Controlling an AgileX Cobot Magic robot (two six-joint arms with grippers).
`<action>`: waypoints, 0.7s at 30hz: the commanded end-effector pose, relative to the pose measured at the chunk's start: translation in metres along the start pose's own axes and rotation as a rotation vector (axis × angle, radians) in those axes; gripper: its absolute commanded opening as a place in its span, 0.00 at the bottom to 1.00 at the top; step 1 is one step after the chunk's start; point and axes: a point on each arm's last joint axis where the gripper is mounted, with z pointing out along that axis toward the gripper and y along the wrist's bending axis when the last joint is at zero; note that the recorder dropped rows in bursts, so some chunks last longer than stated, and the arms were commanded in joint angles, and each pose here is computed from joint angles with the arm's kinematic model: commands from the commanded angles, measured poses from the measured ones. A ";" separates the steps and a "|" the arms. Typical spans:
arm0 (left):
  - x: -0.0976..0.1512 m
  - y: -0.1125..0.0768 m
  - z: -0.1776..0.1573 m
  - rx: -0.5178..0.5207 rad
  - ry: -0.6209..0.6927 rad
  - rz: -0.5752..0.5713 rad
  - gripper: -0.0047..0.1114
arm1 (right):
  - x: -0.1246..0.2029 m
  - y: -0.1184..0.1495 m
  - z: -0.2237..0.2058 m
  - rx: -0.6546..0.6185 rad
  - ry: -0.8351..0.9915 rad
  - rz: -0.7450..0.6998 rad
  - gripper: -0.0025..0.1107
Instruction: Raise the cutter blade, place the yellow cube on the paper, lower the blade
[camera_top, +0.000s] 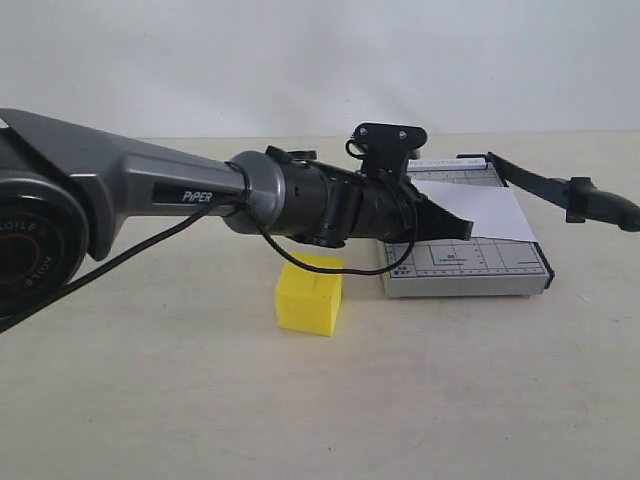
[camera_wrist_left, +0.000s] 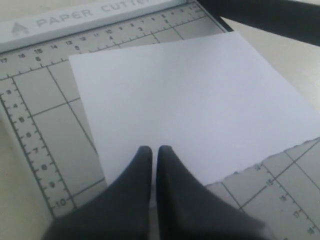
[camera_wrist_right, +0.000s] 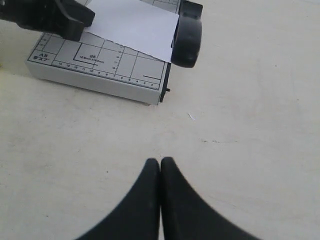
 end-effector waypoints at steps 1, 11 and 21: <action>0.007 -0.006 0.004 0.064 0.018 0.004 0.08 | 0.001 0.000 0.001 0.005 -0.002 -0.006 0.02; -0.004 -0.015 0.009 0.141 -0.015 0.001 0.08 | 0.001 0.000 0.001 0.003 -0.003 0.000 0.02; -0.013 -0.021 0.020 0.189 -0.052 -0.035 0.08 | 0.001 0.000 0.001 0.001 -0.003 0.004 0.02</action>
